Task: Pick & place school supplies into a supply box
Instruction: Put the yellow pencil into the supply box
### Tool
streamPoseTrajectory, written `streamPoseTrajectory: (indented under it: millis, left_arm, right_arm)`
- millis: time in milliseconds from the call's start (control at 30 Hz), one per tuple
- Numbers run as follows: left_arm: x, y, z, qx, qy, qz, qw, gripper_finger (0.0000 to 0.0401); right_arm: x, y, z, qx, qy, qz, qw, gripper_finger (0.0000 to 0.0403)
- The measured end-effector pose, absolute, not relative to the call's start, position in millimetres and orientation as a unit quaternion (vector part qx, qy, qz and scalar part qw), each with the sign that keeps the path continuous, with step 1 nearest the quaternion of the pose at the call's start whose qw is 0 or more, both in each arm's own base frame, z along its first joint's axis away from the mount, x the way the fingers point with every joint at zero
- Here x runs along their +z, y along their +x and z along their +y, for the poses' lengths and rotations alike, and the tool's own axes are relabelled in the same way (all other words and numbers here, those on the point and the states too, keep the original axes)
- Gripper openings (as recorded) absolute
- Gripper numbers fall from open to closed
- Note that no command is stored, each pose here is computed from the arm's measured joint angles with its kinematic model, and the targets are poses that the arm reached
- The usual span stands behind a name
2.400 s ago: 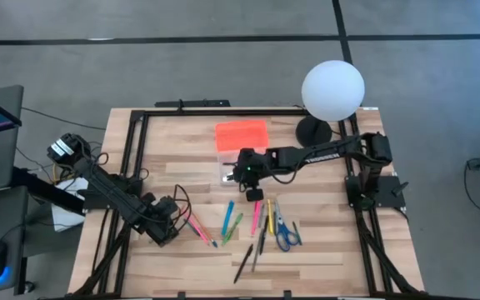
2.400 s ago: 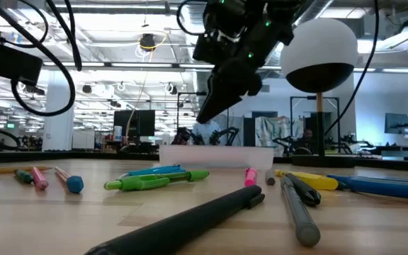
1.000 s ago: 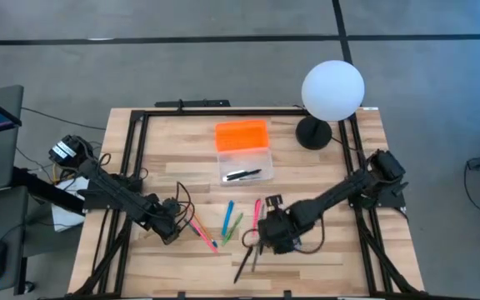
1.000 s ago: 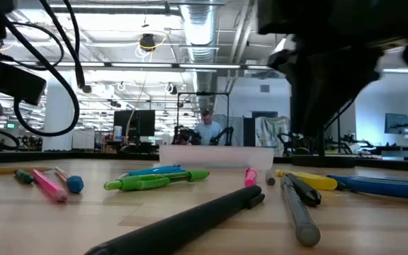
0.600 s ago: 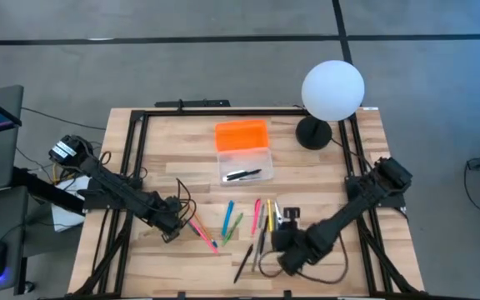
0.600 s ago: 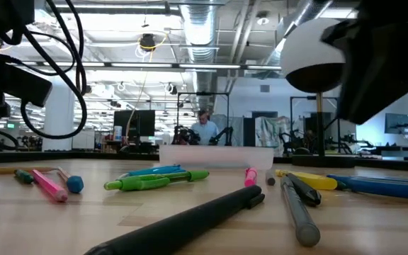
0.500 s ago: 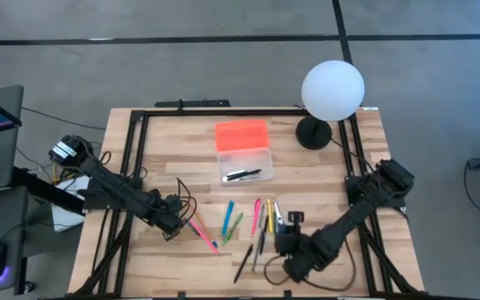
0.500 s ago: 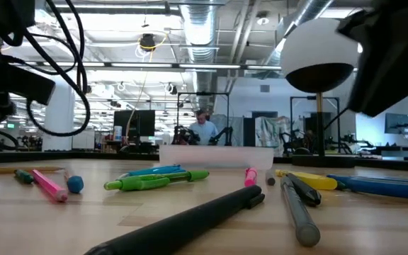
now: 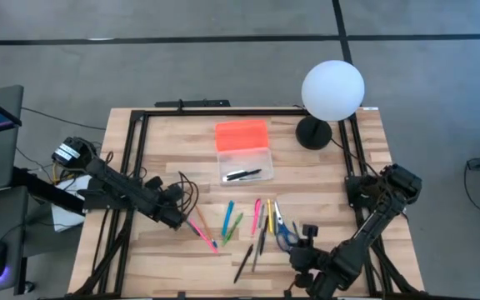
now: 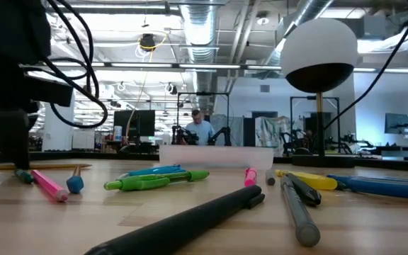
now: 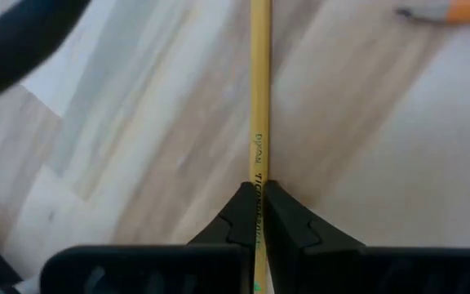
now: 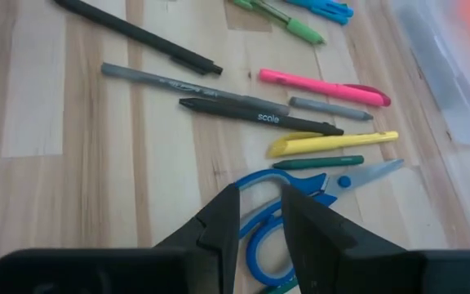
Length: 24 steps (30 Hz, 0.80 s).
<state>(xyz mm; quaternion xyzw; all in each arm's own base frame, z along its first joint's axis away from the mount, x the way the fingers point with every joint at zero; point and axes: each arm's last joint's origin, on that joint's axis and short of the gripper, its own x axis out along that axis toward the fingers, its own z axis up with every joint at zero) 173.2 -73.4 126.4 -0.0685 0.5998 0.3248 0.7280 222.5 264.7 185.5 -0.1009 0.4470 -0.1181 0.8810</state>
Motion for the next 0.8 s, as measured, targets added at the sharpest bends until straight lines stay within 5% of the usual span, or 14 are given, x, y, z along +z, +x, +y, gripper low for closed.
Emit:
streamPoseTrajectory:
  millis: [300, 533, 800]
  left_arm:
    - [149.1, 196.8, -71.8, 0.296, -0.04, 0.592, 0.749, 0.0003]
    - [158.8, 187.1, -52.6, 0.335, 0.003, 0.651, 0.681, 0.0002]
    - [158.7, 179.1, -30.0, 0.331, -0.028, 0.678, 0.656, 0.0095]
  right_arm:
    - [185.3, 220.1, 263.6, -0.126, -0.109, 0.448, 0.879, 0.0087]
    - [185.3, 219.0, 261.9, -0.132, -0.118, 0.449, 0.876, 0.0087]
    - [185.7, 218.4, 259.9, -0.141, -0.132, 0.442, 0.876, 0.0087]
